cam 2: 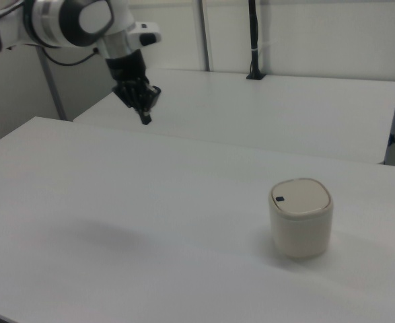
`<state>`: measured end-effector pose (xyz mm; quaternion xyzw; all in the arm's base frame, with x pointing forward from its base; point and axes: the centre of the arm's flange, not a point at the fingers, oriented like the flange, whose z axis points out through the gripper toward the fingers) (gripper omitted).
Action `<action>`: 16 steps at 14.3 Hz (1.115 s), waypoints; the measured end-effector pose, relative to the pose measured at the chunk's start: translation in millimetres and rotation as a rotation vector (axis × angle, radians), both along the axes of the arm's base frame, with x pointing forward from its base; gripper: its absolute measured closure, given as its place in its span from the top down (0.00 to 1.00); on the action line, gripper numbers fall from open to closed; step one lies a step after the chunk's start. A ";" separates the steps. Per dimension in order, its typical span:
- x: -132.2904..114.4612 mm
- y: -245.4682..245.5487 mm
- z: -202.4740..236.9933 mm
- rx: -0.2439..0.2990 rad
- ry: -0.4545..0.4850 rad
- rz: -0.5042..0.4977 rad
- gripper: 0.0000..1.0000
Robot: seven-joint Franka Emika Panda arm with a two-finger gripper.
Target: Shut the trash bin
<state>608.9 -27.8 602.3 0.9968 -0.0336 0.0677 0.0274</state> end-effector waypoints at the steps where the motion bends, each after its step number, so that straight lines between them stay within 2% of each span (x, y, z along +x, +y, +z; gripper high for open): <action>1: -6.6 9.9 3.0 -0.001 0.015 0.041 0.03; 5: -27.8 28.1 6.4 0.000 0.105 0.135 0.07; 6: -29.5 30.2 6.2 0.000 0.115 0.144 0.13; 8: -30.1 30.0 5.4 0.000 0.121 0.147 0.30; 14: -30.3 25.7 3.4 0.000 0.125 0.140 0.91; 15: -30.3 25.2 3.3 0.000 0.126 0.140 0.99; 16: -30.3 24.4 3.2 -0.001 0.126 0.138 1.00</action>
